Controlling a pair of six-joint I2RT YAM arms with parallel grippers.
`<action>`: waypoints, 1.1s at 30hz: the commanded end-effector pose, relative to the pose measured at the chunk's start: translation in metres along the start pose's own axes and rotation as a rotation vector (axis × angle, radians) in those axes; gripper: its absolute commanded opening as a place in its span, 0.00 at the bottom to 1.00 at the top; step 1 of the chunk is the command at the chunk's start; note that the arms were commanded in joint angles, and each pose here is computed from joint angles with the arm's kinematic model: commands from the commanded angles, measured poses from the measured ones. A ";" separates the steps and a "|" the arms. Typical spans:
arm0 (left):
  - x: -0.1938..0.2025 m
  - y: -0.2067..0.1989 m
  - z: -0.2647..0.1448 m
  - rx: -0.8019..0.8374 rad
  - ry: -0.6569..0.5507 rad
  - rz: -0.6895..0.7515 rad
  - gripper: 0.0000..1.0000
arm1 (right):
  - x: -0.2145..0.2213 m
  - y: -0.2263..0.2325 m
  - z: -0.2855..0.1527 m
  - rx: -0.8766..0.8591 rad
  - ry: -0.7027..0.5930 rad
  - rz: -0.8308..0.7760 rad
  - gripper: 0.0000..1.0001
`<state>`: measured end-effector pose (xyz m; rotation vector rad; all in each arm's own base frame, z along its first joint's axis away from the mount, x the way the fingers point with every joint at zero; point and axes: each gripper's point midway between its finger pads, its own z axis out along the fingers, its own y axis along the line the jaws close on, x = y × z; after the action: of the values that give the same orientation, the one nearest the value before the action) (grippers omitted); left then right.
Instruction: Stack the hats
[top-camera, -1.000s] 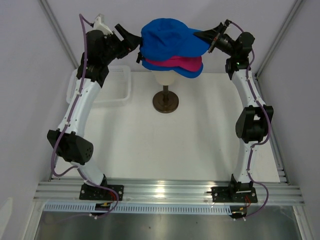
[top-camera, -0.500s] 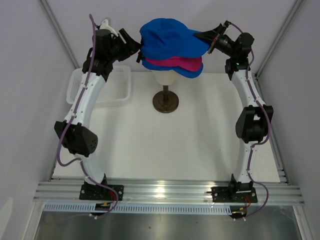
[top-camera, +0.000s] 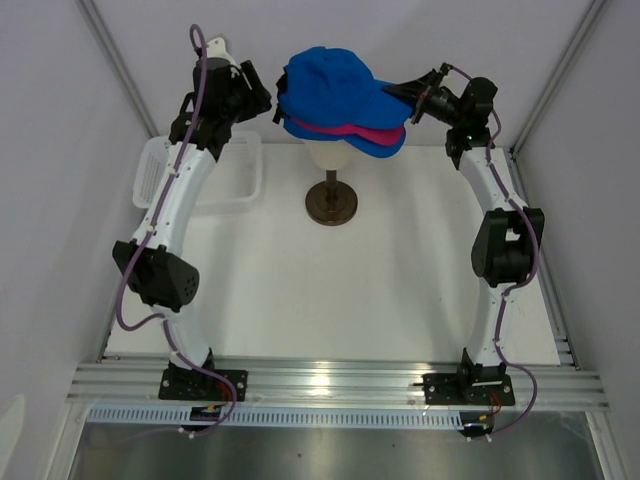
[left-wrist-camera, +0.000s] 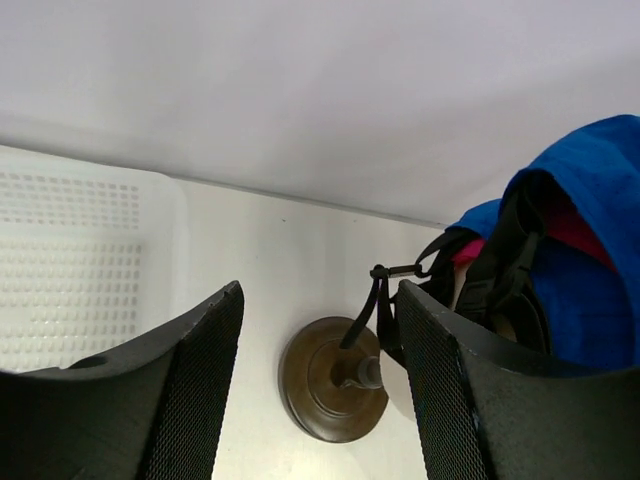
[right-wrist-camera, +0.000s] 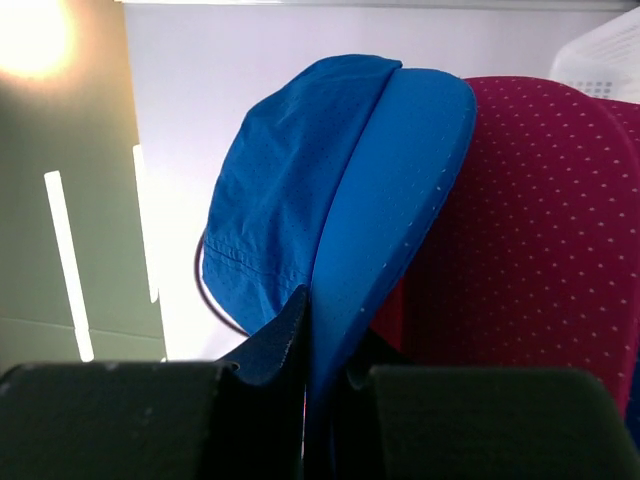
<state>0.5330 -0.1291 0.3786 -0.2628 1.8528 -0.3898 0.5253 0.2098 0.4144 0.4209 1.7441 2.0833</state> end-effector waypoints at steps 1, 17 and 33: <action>-0.029 -0.015 -0.018 0.010 -0.081 0.080 0.67 | 0.016 0.013 -0.009 0.032 0.022 -0.107 0.13; -0.080 -0.054 -0.064 0.168 -0.198 0.033 0.79 | 0.016 0.010 -0.013 0.047 0.016 -0.132 0.16; -0.017 -0.037 -0.012 0.119 0.024 0.102 0.73 | 0.014 0.004 -0.010 0.050 0.018 -0.111 0.16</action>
<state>0.5331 -0.1595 0.4074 -0.1085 1.8415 -0.4649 0.5168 0.2052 0.4143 0.3745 1.7792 1.9817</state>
